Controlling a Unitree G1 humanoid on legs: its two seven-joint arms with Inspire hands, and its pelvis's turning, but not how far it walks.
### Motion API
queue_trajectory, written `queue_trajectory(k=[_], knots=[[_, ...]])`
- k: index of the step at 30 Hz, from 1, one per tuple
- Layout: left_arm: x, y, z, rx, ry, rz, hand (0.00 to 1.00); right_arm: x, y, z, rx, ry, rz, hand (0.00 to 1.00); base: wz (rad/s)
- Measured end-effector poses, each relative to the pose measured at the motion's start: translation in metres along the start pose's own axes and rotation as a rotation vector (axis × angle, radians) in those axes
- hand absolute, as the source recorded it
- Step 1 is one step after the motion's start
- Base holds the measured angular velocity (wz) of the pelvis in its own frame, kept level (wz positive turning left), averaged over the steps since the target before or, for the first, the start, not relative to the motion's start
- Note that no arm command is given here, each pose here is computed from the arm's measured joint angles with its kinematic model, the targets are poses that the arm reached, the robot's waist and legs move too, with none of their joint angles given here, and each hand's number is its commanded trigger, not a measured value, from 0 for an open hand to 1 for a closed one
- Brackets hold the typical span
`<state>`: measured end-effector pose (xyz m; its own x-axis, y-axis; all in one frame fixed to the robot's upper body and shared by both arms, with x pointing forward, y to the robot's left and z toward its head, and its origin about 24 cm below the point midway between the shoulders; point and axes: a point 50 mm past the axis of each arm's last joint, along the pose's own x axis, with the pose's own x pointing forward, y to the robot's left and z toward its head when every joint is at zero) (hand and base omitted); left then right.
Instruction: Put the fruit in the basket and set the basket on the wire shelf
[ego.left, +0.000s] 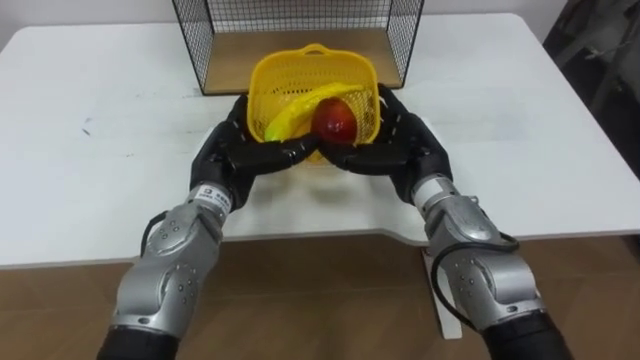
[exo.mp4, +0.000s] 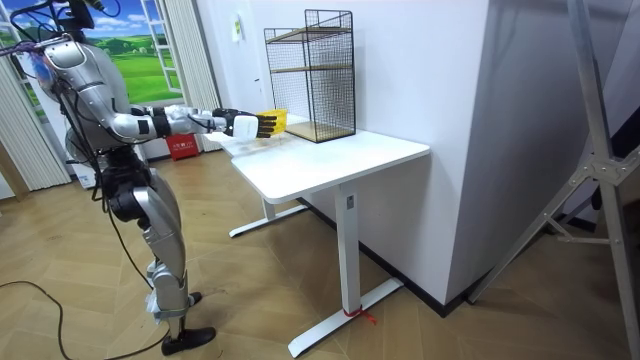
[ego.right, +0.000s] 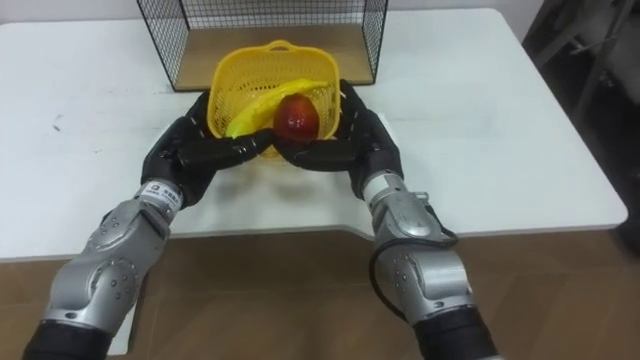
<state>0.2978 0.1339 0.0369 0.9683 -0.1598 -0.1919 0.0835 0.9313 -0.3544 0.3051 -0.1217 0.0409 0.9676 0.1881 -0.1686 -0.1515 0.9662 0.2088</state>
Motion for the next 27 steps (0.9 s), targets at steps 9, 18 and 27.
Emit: queue_trajectory(k=[9,18,27], knots=[[0.0,0.0,0.001,0.003,-0.009,0.001,0.0,0.0,-0.003,0.005,-0.022,-0.016,0.001,0.0,-0.01],[0.0,0.005,0.003,-0.012,-0.022,-0.001,0.0,0.0,-0.005,0.005,-0.006,-0.017,0.034,0.0,-0.02],[0.001,-0.007,-0.002,-0.043,-0.018,-0.056,0.0,0.0,-0.014,0.007,-0.003,-0.015,0.005,0.0,0.14]])
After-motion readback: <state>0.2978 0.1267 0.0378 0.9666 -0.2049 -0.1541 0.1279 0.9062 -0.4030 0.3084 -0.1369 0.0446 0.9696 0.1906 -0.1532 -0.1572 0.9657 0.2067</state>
